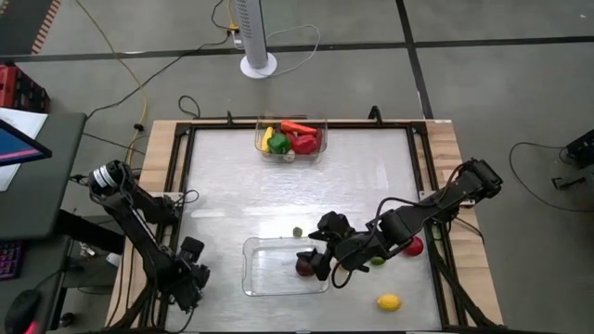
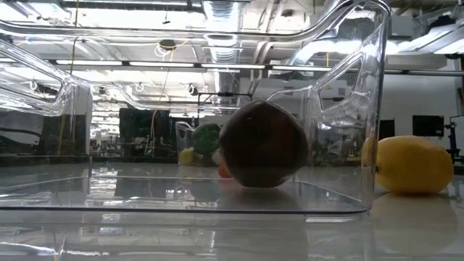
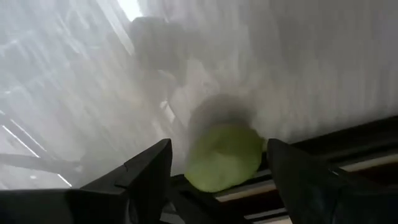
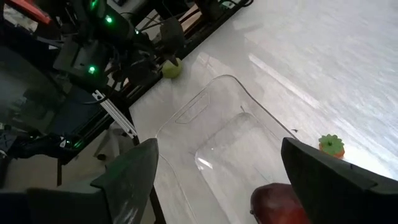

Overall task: Sort produce into baskets
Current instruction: Put the top left green lime into the bottom transparent bin, then put the orange tomato into the bottom transparent bin

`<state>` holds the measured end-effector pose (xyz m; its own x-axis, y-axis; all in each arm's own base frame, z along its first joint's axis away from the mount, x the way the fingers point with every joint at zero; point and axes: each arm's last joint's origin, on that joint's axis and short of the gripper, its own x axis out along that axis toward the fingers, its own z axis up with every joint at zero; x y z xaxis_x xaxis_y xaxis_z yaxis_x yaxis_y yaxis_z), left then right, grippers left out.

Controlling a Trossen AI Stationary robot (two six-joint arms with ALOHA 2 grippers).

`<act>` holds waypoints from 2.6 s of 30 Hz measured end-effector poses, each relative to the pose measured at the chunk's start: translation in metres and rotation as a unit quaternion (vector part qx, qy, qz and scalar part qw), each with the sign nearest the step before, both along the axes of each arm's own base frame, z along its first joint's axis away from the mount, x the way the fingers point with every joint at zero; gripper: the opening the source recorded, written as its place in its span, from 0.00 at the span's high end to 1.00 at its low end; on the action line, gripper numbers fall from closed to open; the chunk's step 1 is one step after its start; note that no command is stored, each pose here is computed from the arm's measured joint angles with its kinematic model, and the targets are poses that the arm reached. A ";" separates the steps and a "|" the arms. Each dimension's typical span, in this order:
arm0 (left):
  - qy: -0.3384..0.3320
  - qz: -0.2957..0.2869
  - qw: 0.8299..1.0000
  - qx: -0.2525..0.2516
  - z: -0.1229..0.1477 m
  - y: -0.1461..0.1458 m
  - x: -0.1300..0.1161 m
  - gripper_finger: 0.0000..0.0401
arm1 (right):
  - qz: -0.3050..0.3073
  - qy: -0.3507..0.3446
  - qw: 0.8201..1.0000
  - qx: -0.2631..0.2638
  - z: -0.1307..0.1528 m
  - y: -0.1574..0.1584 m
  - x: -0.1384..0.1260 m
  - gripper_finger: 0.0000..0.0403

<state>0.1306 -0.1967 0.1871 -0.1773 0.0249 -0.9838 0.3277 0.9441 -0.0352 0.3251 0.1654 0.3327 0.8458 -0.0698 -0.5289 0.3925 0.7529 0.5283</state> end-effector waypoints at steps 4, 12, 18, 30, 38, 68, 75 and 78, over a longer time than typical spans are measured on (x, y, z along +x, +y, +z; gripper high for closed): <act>0.025 -0.019 0.999 -0.012 -0.006 0.002 -0.003 0.37 | 0.000 -0.003 1.000 0.000 0.001 0.002 -0.001 0.09; 0.048 -0.018 0.999 -0.006 -0.020 0.010 -0.010 0.37 | -0.005 -0.006 1.000 -0.004 0.001 0.002 -0.001 0.09; 0.058 0.007 0.998 -0.016 -0.029 0.012 -0.012 0.37 | -0.009 -0.008 1.000 -0.007 0.001 0.002 -0.001 0.09; 0.066 0.082 0.994 -0.012 -0.028 0.012 -0.009 0.57 | -0.009 -0.007 1.000 -0.007 0.001 0.002 -0.001 0.09; -0.022 0.137 0.990 -0.020 0.005 0.005 0.023 0.57 | -0.019 0.004 1.000 -0.021 -0.002 0.000 -0.003 0.09; -0.318 0.219 0.918 -0.091 0.098 0.049 0.191 0.53 | -0.119 0.116 0.984 0.062 -0.010 -0.007 -0.037 0.09; -0.269 0.216 0.935 -0.088 0.060 0.043 0.211 0.37 | -0.130 0.137 0.979 0.071 0.006 -0.009 -0.069 0.09; -0.277 0.213 0.932 -0.097 0.061 0.045 0.214 0.29 | -0.128 0.145 0.979 0.069 0.009 -0.009 -0.079 0.09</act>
<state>0.3450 -0.1516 0.2480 0.4062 -0.1186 -0.9061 -0.0575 0.9863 -0.1549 0.2465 0.1565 0.3420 0.6238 -0.1699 -0.7629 0.7067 0.5396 0.4576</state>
